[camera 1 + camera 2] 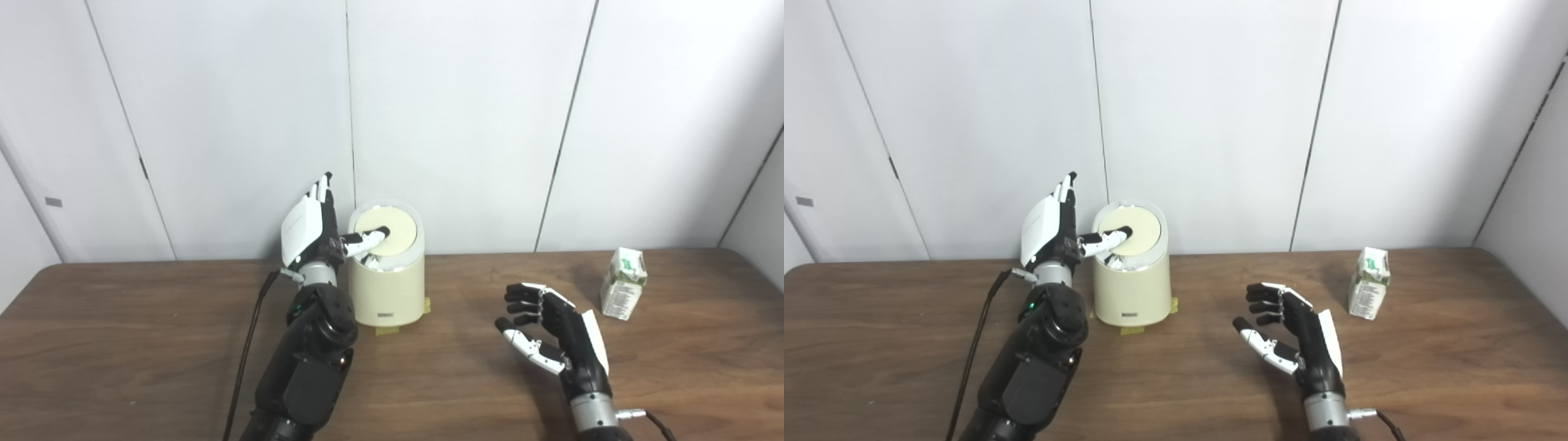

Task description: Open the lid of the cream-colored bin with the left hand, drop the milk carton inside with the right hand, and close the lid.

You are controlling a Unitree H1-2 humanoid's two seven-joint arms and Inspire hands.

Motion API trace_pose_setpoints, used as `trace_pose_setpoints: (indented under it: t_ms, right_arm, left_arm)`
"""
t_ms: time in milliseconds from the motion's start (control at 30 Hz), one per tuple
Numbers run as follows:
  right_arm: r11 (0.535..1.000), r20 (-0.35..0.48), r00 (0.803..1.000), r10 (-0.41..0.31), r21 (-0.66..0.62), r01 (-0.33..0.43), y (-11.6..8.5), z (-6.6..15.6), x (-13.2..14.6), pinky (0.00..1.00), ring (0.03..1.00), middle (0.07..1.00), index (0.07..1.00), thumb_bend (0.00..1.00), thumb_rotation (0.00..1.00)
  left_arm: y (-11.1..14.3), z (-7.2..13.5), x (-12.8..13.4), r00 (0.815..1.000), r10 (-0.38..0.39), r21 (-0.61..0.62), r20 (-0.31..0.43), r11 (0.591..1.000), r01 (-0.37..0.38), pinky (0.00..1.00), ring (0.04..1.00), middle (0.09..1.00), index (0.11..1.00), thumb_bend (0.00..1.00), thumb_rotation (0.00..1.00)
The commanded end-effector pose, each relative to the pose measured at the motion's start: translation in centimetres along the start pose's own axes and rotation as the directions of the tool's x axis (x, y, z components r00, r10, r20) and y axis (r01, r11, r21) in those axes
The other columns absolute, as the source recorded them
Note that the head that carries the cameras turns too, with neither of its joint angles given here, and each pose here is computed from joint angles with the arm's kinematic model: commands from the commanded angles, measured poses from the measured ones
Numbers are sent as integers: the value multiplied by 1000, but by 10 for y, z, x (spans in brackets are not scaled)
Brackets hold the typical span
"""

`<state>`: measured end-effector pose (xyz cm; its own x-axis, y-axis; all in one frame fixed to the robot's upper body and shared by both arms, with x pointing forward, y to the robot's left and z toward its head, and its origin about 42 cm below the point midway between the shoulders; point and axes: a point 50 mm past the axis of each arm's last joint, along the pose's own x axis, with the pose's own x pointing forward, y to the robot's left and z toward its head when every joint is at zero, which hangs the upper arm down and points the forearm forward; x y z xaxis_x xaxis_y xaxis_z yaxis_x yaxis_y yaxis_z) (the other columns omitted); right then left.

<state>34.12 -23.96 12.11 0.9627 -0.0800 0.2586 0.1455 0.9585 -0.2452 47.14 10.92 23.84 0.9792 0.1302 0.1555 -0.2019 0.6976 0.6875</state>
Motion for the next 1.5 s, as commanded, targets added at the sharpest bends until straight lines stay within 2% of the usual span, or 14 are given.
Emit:
trace_pose_setpoints:
  t_ms: [0, 67, 133, 233, 333, 500, 733, 967, 1067, 1133, 1167, 1233, 1300, 1467]
  right_arm:
    - [1000, -33, 999, 11, -29, -12, -2, -17, -18, 543, 618, 645, 633, 282, 181]
    - [999, -28, 1000, 13, -33, -14, -2, -17, -18, 541, 616, 644, 632, 281, 158]
    - [1000, -33, 999, 11, -28, -12, -1, -17, -18, 545, 617, 643, 631, 283, 153]
    - [1000, -36, 999, 10, -19, -11, -1, -18, -18, 553, 622, 647, 632, 286, 159]
    - [1000, -39, 999, 9, -21, -10, -1, -18, -17, 554, 619, 646, 632, 287, 159]
    - [999, -34, 999, 9, -36, -11, 0, -17, -16, 544, 611, 639, 631, 286, 176]
    - [1000, -45, 999, 10, -26, -11, 1, -16, -16, 549, 617, 646, 632, 286, 182]
    - [999, -45, 999, 13, -41, -15, 1, -15, -16, 550, 619, 652, 639, 279, 163]
    - [999, -47, 999, 12, -46, -14, 1, -15, -16, 543, 614, 647, 636, 283, 203]
    - [999, -54, 999, 9, -40, -11, 1, -15, -16, 545, 614, 647, 636, 288, 214]
    - [999, -54, 999, 9, -39, -11, 1, -15, -16, 547, 615, 646, 636, 289, 218]
    - [999, -50, 999, 11, -42, -13, 0, -15, -16, 552, 617, 646, 635, 285, 207]
    - [999, -47, 999, 11, -40, -13, 1, -16, -16, 552, 618, 645, 634, 284, 201]
    - [999, -54, 999, 10, -40, -12, 1, -17, -16, 559, 619, 646, 637, 290, 204]
  left_arm:
    - [20, 27, 12, 994, 64, 31, 93, 997, -67, 1000, 1000, 1000, 1000, 860, 246]
    - [22, 27, 12, 990, 71, 71, 118, 994, -80, 1000, 1000, 1000, 1000, 910, 224]
    - [24, 29, 10, 981, 77, 175, 178, 979, -108, 1000, 1000, 1000, 1000, 936, 244]
    - [25, 32, 6, 962, 80, 304, 262, 939, -161, 1000, 1000, 1000, 1000, 985, 264]
    - [25, 34, 5, 955, 55, 396, 291, 902, -173, 1000, 1000, 1000, 1000, 1000, 296]
    - [25, 31, 4, 960, 22, 482, 279, 862, -160, 1000, 1000, 1000, 1000, 1000, 284]
    - [22, 22, 6, 974, -21, 563, 224, 819, -112, 1000, 1000, 1000, 1000, 1000, 209]
    - [17, 10, 6, 980, -26, 581, 198, 808, -96, 1000, 1000, 1000, 1000, 1000, 184]
    - [16, 6, 6, 981, -28, 575, 193, 813, -90, 1000, 1000, 1000, 1000, 1000, 212]
    - [16, 5, 7, 981, -21, 560, 194, 823, -93, 1000, 1000, 1000, 1000, 1000, 304]
    - [17, 5, 7, 982, -12, 534, 191, 840, -94, 1000, 1000, 1000, 1000, 941, 398]
    - [18, 6, 6, 984, -1, 486, 177, 870, -87, 1000, 1000, 1000, 1000, 719, 753]
    - [20, 7, 6, 985, -13, 466, 170, 882, -69, 1000, 1000, 1000, 1000, 668, 949]
    - [26, 11, 4, 985, -24, 401, 169, 915, -47, 1000, 1000, 1000, 1000, 732, 999]
